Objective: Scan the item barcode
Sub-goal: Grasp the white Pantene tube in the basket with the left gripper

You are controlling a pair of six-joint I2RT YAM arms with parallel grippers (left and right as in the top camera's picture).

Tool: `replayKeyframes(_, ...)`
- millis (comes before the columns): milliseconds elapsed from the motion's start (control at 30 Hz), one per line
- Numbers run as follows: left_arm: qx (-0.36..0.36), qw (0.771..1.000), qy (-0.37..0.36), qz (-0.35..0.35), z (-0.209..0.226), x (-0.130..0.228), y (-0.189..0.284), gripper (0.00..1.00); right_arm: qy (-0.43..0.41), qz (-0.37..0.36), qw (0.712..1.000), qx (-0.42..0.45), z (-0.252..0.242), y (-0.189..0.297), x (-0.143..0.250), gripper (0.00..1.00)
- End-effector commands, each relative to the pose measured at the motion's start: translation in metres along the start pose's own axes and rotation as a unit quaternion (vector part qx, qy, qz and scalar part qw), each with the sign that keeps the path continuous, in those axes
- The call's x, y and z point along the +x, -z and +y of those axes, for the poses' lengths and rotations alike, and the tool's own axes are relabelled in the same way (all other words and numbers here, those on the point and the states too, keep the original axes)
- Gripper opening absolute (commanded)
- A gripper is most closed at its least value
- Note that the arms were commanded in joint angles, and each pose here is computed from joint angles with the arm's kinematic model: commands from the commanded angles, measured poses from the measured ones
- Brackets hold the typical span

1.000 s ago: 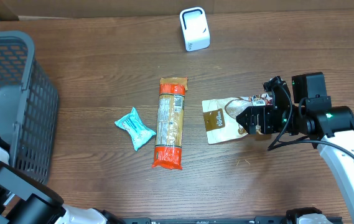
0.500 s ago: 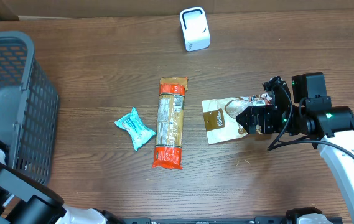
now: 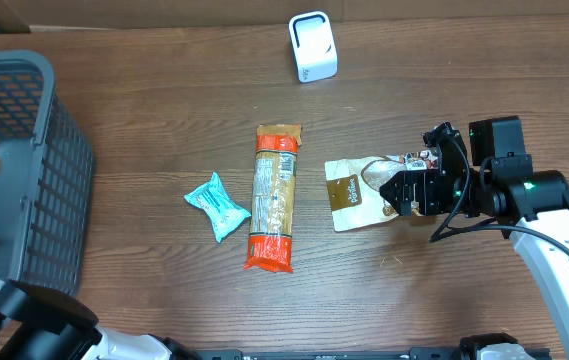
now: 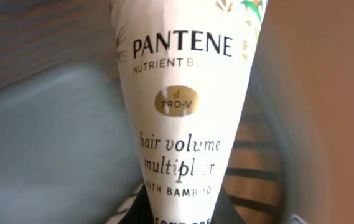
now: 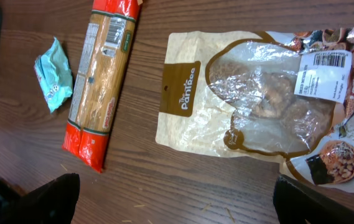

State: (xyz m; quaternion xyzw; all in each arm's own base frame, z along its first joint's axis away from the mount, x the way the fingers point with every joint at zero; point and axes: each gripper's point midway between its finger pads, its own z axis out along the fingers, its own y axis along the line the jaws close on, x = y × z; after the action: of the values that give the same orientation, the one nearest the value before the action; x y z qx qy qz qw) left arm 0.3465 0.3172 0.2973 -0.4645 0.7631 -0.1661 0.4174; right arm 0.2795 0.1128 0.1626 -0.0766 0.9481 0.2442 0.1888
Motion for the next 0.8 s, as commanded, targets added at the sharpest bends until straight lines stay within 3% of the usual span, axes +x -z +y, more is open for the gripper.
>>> replayKeyframes(0, 0.267, 0.958, -0.105, 0.014, -0.141, -0.002, 0.085, 0.05, 0.007, -0.003, 1.0, -0.001, 0.002, 0.0, -0.002, 1.0)
replayKeyframes(133, 0.354, 0.913, -0.203, -0.004, -0.208, 0.011, 0.152, 0.04, 0.007, -0.003, 1.0, -0.002, 0.002, 0.0, -0.002, 1.0)
replayKeyframes(233, 0.412, 0.859, -0.302, -0.012, -0.254, 0.045, 0.196, 0.04, 0.007, -0.003, 1.0, -0.001, 0.002, 0.0, -0.002, 1.0)
replayKeyframes(300, 0.455, 0.81, -0.371, -0.011, -0.28, 0.08, 0.22, 0.04, 0.007, -0.004, 1.0, -0.001, 0.002, 0.0, -0.002, 1.0)
replayKeyframes(333, 0.489, 0.761, -0.425, -0.011, -0.297, 0.109, 0.236, 0.04, 0.007, -0.003, 1.0, -0.001, 0.002, 0.0, -0.002, 1.0)
replayKeyframes(367, 0.509, 0.731, -0.455, -0.01, -0.308, 0.13, 0.244, 0.04, 0.007, -0.003, 1.0, -0.001, 0.002, 0.0, -0.002, 1.0)
replayKeyframes(467, 0.542, 0.668, -0.51, -0.007, -0.324, 0.174, 0.251, 0.04, 0.007, -0.003, 1.0, -0.001, 0.002, 0.0, -0.002, 1.0)
replayKeyframes(533, 0.535, 0.664, -0.522, 0.008, -0.331, 0.196, 0.241, 0.04, 0.006, -0.001, 1.0, -0.001, 0.002, 0.0, -0.001, 1.0)
replayKeyframes(667, 0.433, 0.726, -0.525, 0.093, -0.324, 0.242, 0.184, 0.04, 0.005, 0.002, 1.0, -0.001, 0.001, 0.0, 0.001, 1.0)
replayKeyframes(767, 0.344, 0.755, -0.529, 0.178, -0.308, 0.284, 0.143, 0.04, 0.005, 0.002, 1.0, -0.001, 0.001, 0.0, 0.001, 1.0)
